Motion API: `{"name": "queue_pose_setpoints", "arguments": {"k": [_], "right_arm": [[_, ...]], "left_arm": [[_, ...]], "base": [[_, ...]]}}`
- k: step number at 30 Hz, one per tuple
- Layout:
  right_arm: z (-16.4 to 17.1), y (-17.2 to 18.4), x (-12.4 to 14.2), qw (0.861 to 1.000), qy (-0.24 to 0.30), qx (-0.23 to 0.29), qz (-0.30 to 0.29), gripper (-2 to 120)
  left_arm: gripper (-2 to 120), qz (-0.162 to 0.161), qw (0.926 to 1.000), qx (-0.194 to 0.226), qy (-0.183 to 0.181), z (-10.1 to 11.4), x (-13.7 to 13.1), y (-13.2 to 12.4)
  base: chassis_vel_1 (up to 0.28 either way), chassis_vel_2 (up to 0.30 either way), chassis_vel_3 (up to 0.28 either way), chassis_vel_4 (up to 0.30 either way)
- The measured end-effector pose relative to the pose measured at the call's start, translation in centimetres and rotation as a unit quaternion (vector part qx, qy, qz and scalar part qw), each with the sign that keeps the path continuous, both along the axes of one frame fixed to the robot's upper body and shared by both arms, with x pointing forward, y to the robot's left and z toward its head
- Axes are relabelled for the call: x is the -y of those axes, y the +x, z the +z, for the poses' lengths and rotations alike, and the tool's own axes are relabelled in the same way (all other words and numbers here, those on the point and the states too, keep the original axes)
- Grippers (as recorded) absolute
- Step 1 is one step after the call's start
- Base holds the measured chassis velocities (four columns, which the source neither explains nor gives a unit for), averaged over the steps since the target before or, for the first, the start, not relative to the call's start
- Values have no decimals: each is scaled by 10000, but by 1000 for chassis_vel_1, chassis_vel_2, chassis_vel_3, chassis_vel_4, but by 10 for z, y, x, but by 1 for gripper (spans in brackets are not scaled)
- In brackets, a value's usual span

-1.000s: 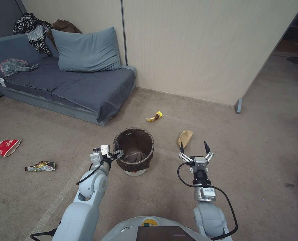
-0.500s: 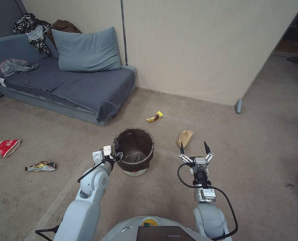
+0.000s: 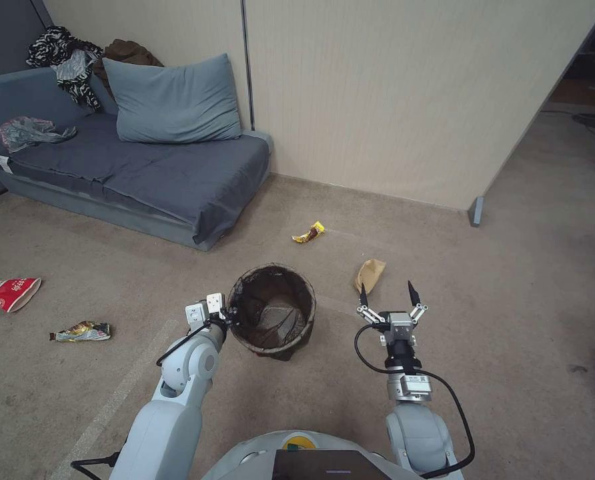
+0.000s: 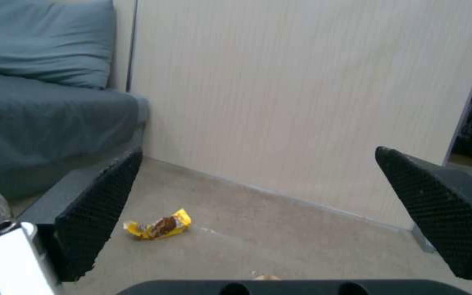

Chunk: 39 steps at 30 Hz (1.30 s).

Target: Pick up the trash bin, then pick up the garbage from the floor and place it into the trash bin.

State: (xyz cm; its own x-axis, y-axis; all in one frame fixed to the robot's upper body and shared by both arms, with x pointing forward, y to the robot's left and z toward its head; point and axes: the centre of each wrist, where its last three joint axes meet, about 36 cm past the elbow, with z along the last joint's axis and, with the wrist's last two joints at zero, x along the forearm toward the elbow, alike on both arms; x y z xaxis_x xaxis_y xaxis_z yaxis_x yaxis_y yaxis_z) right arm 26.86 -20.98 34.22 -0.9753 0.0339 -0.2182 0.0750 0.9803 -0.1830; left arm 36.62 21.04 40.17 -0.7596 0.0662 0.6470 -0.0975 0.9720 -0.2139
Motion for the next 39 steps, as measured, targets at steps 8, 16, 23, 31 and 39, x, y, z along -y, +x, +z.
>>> {"name": "queue_pose_setpoints", "arguments": {"k": [8, 16, 23, 31, 39], "right_arm": [[0, 0, 0, 10000, 0, 1, -6, 100], [0, 0, 1, 10000, 2, 5, -11, 100], [3, 2, 1, 10000, -9, 45, -64, 100], [9, 4, 0, 9998, -95, 59, -153, 100], [11, 8, -2, 9995, 159, 222, -179, 100]], "left_arm": [[7, 11, 10000, -12, 0, -1, 0, 0], [7, 31, 10000, -21, 15, -2, 0, 0], [7, 58, 10000, -47, 36, -4, -1, 0], [7, 71, 9999, -28, 116, -2, -2, -3], [7, 106, 9910, 803, 1063, 34, -5, -48]], "base": [[0, 0, 0, 0], [0, 0, 0, 0], [0, 0, 0, 0], [0, 0, 0, 0], [0, 0, 0, 0]]}}
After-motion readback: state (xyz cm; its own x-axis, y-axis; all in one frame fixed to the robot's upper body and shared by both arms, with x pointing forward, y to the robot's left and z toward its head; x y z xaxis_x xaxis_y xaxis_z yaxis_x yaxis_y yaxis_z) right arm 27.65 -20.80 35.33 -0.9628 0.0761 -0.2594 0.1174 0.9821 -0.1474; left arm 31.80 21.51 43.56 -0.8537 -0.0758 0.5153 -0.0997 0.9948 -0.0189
